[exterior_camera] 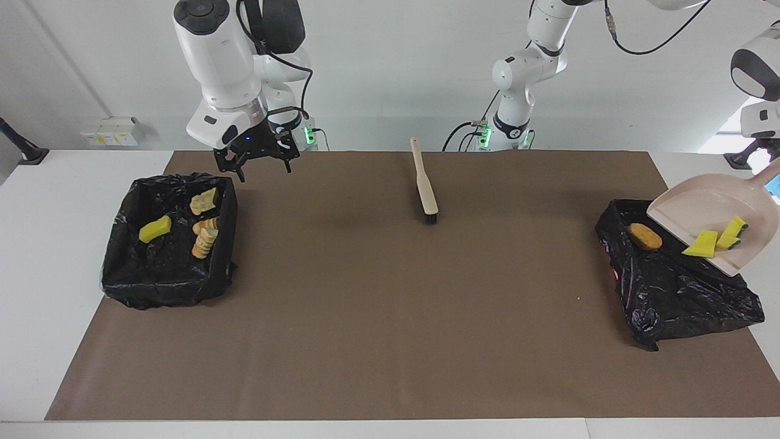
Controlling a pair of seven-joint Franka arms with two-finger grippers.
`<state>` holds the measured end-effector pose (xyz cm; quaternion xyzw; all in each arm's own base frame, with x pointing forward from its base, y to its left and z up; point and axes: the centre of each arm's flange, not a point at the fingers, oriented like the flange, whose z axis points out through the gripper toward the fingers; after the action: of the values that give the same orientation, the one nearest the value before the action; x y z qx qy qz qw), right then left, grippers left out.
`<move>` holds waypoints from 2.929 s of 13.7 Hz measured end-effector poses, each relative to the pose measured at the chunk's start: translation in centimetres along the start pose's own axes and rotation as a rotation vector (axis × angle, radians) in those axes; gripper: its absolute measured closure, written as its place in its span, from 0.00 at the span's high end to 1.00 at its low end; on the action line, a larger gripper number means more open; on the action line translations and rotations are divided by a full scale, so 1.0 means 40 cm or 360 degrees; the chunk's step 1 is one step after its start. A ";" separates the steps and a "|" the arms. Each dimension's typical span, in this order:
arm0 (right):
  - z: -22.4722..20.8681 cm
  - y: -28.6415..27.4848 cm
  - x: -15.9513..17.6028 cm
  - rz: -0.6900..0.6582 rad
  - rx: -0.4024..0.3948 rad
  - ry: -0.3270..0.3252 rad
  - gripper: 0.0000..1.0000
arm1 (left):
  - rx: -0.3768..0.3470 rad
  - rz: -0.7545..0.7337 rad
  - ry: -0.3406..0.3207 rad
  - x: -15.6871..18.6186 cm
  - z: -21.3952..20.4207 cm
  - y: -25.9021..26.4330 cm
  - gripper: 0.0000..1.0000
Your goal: Sweep and dump trash in bin
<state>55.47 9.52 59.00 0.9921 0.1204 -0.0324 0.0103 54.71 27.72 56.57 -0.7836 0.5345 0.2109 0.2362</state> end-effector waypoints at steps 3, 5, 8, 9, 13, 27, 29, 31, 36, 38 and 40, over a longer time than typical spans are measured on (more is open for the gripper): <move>-0.023 0.115 -0.011 0.0040 -0.0046 0.0026 1.00 | 0.0127 0.0070 -0.0088 0.012 -0.001 -0.029 0.32; -0.026 0.218 -0.029 0.0127 -0.0050 0.0029 1.00 | 0.0194 0.0141 -0.0186 0.027 -0.002 -0.047 0.32; -0.045 0.298 -0.054 0.0222 -0.0053 0.0055 1.00 | 0.0277 0.0258 -0.0324 0.072 -0.042 -0.062 0.32; -0.059 0.294 -0.064 0.0257 -0.0051 0.0070 1.00 | 0.0305 0.0297 -0.0371 0.089 -0.060 -0.065 0.32; -0.076 0.262 -0.107 0.0416 0.0055 0.0097 1.00 | 0.0390 0.0415 -0.0552 0.131 -0.114 -0.075 0.32; -0.079 0.390 -0.155 0.0585 0.0077 0.0094 1.00 | 0.0266 0.0035 0.0058 0.107 -0.345 -0.017 0.32; -0.096 0.368 -0.149 0.0559 0.0076 0.0094 1.00 | 0.0169 -0.0095 0.0209 0.173 -0.391 0.020 0.32; -0.100 0.366 -0.147 0.0557 0.0073 0.0098 1.00 | 0.0049 -0.0214 0.0316 0.240 -0.426 0.056 0.32; -0.106 0.340 -0.125 0.0448 0.0052 0.0147 1.00 | -0.0312 -0.0669 0.0493 0.460 -0.557 0.198 0.32; -0.107 0.317 -0.117 0.0437 0.0053 0.0147 1.00 | -0.0421 -0.0825 0.0553 0.579 -0.616 0.265 0.32; -0.108 0.294 -0.110 0.0439 0.0053 0.0147 1.00 | -0.0521 -0.0943 0.0609 0.688 -0.662 0.330 0.32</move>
<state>54.29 -2.83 63.76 0.9997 -0.0172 0.0130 -0.0075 53.76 -12.53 59.79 -0.9566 0.2786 0.0660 0.0546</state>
